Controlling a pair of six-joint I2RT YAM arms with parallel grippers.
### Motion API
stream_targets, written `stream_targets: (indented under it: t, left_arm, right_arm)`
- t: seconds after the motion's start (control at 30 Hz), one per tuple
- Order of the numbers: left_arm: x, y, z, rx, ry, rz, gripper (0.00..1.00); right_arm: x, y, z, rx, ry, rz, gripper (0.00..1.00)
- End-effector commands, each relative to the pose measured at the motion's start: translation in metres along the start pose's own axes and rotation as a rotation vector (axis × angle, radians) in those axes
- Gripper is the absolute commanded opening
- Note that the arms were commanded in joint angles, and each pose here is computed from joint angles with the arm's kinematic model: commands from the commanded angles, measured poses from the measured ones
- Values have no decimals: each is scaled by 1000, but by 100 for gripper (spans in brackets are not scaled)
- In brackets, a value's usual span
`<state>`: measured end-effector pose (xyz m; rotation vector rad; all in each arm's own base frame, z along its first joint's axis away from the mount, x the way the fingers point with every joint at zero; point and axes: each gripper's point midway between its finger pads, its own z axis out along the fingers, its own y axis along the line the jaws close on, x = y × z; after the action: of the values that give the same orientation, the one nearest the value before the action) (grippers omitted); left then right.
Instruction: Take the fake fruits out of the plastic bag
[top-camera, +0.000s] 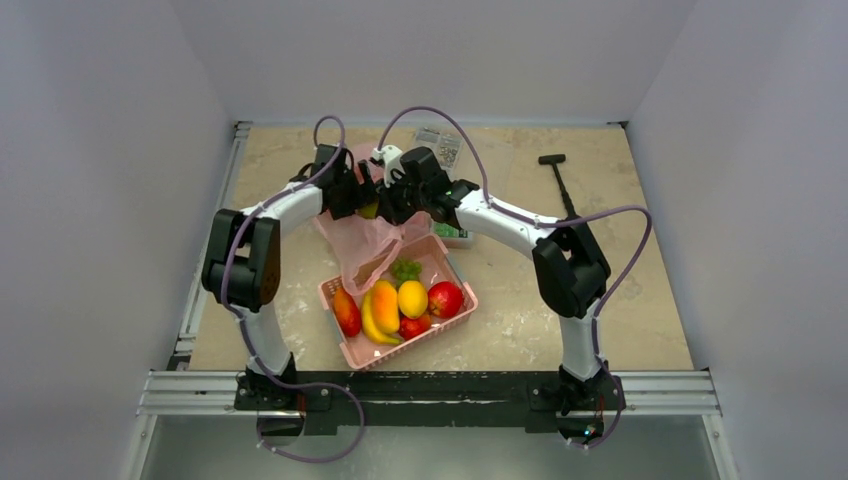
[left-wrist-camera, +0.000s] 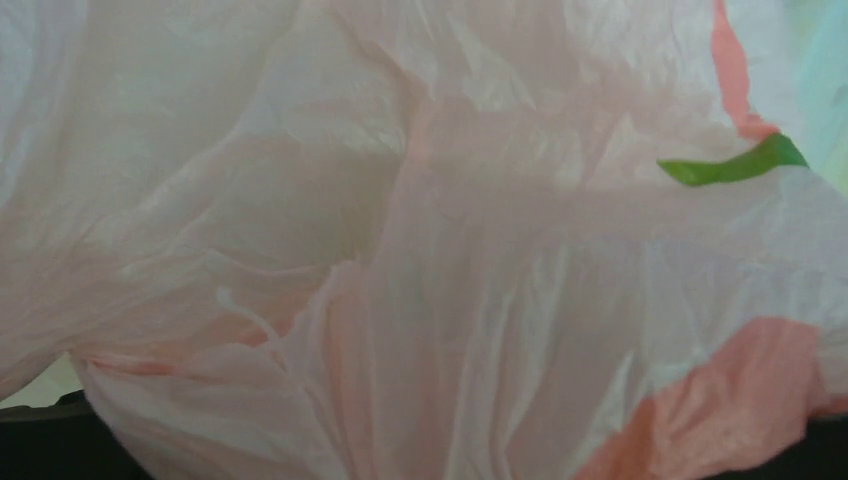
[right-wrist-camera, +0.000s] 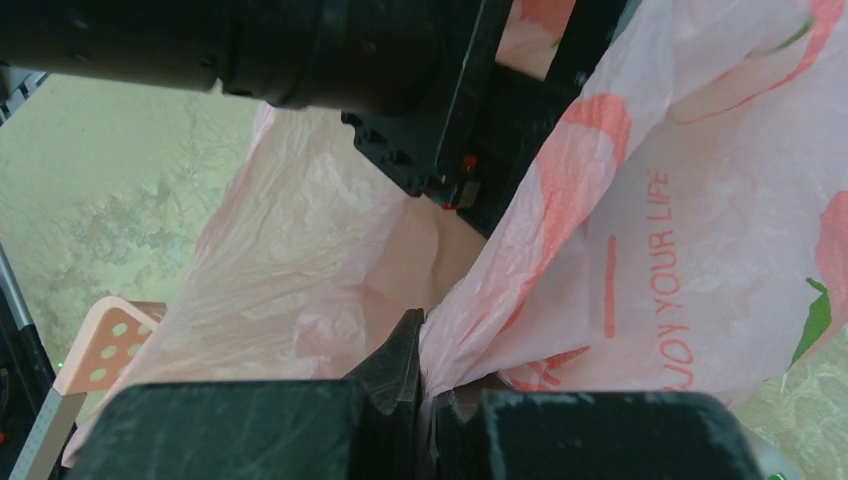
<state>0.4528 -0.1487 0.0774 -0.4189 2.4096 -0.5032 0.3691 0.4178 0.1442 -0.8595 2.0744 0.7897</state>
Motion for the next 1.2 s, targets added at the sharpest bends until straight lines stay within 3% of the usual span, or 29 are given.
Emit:
stream_targets:
  t: [0.0,0.17,0.27,0.33,0.4,0.63,0.83,1.17]
  left_arm:
    - [24,7,4,-27,97,62,82]
    - [31,11,13,-38,118,52,72]
    - [21,8,10,-17,74,49,57]
    - [12,4,3,-6,40,52,42]
    - [-1,2,-9,-4,-8,56,34]
    - [-34,-1,-57,28,-147,49,21]
    - [-41,5,-97,33,-205,55,20]
    - [16,-23,-207,317,-176,55,16]
  right_arm:
    - [-19,5,-6,-20,-48,-34,0]
    - [-17,4,-6,-19,-43,-33,0]
    - [-15,4,-7,-16,-39,-34,0]
    - [-12,3,-7,-11,-36,-34,0]
    - [-9,4,-8,-14,-30,-32,0]
    - [-3,2,-8,-8,-25,-29,0]
    - [-11,-1,-9,13,-47,-33,0]
    - [-68,-12,19,42,-167,46,0]
